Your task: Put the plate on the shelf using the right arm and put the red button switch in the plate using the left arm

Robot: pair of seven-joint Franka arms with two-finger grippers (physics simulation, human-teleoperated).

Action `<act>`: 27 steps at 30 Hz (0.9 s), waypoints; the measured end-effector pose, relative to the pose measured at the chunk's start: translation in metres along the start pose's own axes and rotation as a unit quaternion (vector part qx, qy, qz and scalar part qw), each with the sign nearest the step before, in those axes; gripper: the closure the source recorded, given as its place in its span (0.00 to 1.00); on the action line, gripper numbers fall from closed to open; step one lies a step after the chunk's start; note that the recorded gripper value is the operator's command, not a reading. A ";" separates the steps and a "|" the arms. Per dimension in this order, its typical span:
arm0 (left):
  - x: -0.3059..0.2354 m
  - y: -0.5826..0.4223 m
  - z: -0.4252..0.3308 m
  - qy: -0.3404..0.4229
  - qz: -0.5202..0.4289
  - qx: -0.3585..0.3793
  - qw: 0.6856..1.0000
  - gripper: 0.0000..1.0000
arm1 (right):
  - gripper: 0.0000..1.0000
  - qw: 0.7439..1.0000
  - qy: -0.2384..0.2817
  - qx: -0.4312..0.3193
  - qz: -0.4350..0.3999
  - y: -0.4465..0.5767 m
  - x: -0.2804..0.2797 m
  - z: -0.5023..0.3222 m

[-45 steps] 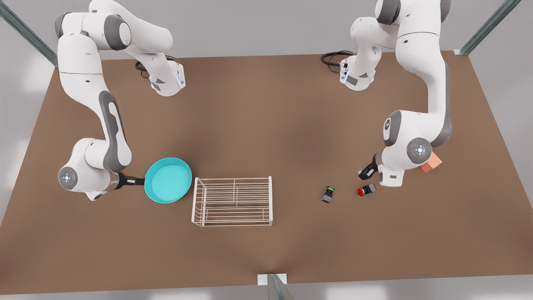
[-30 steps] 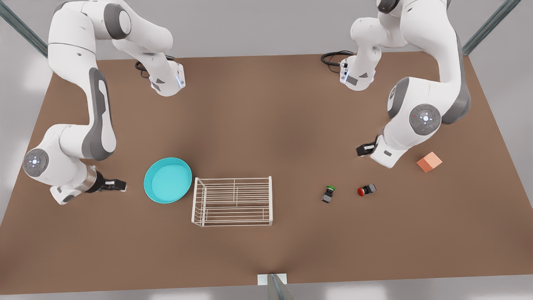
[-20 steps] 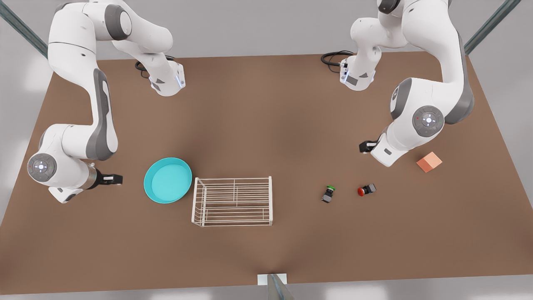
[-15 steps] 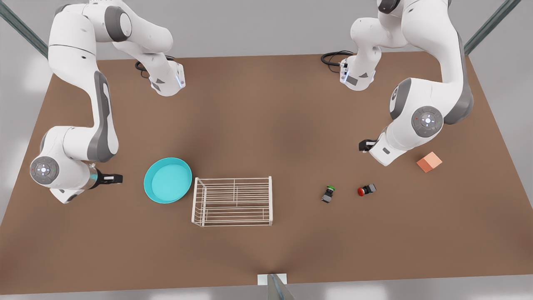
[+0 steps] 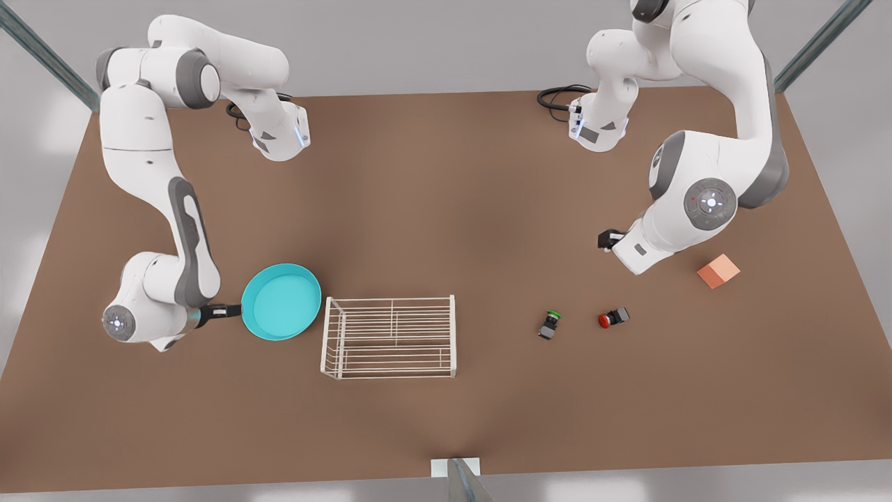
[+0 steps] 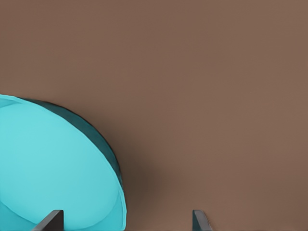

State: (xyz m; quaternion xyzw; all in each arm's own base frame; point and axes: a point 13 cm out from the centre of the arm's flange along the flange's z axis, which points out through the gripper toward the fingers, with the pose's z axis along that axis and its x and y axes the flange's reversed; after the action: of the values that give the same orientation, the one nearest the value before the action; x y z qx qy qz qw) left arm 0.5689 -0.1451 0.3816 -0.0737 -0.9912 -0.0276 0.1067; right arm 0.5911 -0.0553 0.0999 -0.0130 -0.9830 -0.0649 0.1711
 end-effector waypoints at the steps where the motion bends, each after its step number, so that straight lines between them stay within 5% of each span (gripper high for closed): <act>1: 0.003 -0.004 0.002 0.006 0.005 -0.001 1.000 0.00 | 0.01 1.000 0.001 -0.004 -0.001 0.000 0.000 0.008; 12: 0.029 -0.043 -0.003 0.037 0.026 0.018 0.999 0.00 | 0.09 0.999 0.014 -0.027 -0.017 0.007 0.015 0.060; 19: 0.015 -0.017 -0.011 0.012 -0.018 0.022 1.000 0.00 | 0.33 0.999 0.012 -0.041 -0.026 0.019 0.021 0.064; 23: 0.014 -0.018 -0.010 0.009 -0.029 0.017 0.999 0.00 | 0.34 0.999 0.011 -0.044 -0.029 0.019 0.021 0.066; 27: 0.014 -0.015 -0.009 0.008 -0.040 0.013 0.999 0.00 | 0.58 0.998 0.010 -0.047 -0.033 0.015 0.020 0.067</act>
State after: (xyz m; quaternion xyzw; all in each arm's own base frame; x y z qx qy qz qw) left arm 0.5553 -0.1590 0.3930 -0.0319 -0.9927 -0.0201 0.1148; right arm 0.5504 -0.0319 0.0456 0.0120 -0.9770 -0.1168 0.1783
